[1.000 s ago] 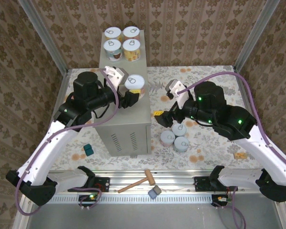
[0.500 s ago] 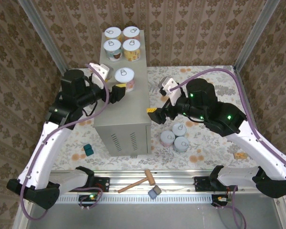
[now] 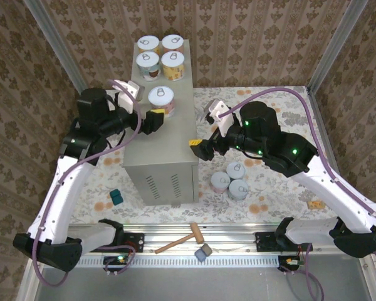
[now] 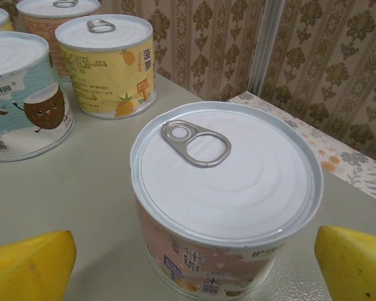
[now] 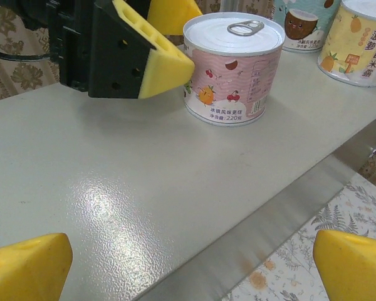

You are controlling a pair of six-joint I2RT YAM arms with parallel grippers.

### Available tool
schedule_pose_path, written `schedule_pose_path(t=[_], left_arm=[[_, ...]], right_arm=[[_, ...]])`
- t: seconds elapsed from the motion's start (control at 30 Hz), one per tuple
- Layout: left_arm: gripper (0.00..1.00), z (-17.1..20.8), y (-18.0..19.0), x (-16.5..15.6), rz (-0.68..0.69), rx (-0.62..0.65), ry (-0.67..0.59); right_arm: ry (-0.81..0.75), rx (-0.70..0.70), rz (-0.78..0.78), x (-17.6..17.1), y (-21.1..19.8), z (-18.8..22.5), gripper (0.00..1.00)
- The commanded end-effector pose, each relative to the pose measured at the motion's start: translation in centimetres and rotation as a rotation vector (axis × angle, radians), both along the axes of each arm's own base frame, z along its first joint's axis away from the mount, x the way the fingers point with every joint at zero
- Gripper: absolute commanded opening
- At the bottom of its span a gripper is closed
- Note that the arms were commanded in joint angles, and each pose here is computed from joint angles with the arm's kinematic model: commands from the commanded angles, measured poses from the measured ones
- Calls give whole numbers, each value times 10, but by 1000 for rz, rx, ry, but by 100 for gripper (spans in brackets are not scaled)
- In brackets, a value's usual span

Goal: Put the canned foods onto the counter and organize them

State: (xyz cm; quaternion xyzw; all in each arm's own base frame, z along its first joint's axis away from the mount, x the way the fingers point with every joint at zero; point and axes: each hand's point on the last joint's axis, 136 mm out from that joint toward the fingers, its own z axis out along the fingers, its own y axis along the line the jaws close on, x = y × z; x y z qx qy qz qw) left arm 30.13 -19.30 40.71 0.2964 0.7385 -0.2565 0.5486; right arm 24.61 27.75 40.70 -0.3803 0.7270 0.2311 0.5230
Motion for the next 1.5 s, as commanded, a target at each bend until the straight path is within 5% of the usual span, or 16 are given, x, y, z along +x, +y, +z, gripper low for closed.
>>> schedule_pose_path(t=[0.0, 0.3, 0.57, 1.07, 1.33, 1.47], left_arm=[[99, 19, -6, 3, -25, -56, -28], [98, 18, -17, 22, -34, -82, -8], [83, 15, -14, 28, 3, -64, -17], [74, 14, 7, 19, 79, -14, -62], [97, 16, 1, 24, 46, -43, -59], [100, 13, -6, 35, 34, -46, -45]], right_arm=[[-16, 23, 9, -1, 1, 6, 100], [-24, 32, -4, -6, -8, 6, 100], [-23, 33, -6, -7, -9, 4, 100], [-27, 40, 7, 0, 2, 6, 100], [-24, 40, 16, 1, 5, 7, 100], [-26, 35, 10, 1, 3, 6, 100]])
